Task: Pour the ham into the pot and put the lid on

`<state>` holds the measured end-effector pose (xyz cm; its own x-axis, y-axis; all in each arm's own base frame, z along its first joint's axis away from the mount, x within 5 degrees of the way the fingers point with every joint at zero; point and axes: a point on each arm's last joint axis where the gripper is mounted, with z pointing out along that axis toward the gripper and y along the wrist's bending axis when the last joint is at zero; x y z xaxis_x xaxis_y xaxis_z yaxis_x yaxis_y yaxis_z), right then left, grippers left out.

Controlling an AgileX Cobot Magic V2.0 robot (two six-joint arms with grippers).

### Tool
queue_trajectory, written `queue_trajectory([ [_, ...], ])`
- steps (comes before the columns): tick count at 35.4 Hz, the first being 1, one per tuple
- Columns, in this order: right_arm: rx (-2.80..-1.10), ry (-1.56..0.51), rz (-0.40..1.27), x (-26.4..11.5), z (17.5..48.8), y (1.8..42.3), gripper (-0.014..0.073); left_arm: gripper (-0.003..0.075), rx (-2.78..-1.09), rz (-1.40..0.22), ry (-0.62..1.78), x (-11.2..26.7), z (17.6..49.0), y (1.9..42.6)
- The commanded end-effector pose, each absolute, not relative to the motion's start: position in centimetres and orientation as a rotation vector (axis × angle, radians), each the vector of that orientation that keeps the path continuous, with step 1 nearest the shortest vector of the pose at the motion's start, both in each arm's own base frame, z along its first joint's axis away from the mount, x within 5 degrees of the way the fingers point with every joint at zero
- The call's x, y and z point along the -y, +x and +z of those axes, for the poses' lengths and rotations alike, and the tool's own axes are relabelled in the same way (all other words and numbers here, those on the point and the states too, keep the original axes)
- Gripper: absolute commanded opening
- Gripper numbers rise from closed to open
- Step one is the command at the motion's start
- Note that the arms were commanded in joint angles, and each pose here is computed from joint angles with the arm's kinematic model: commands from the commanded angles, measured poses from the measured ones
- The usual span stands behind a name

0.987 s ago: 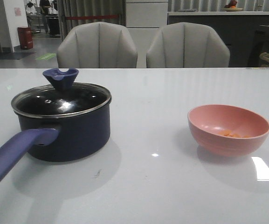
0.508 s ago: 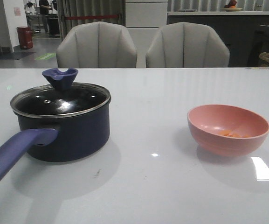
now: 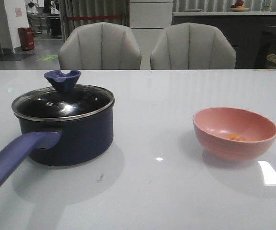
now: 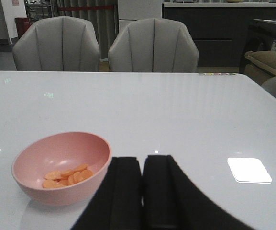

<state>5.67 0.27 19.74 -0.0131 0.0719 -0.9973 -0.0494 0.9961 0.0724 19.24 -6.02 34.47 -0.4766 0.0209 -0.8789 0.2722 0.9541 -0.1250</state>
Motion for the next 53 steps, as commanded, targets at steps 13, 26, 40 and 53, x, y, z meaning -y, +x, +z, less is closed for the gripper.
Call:
queue_trajectory([
  [13, -1.469, 0.005, 0.085, -0.3, 20.8, 5.5, 0.0147, 0.0637, -2.253, -0.374, 0.284, 11.3, 36.4, 29.6],
  [26, -1.469, 0.005, 0.085, -0.3, 20.8, 5.5, 0.0147, 0.0637, -2.443, -0.339, 0.292, 14.6, 34.7, 34.4],
  [40, -1.469, 0.005, 0.085, -0.3, 20.8, 5.5, 0.0147, 0.0637, -2.613, -0.209, 0.271, 17.5, 31.9, 35.9],
  [53, -1.469, 0.005, 0.085, -0.3, 20.8, 5.5, 0.0147, 0.0636, -2.664, -0.211, 0.184, 17.8, 30.5, 36.6],
])
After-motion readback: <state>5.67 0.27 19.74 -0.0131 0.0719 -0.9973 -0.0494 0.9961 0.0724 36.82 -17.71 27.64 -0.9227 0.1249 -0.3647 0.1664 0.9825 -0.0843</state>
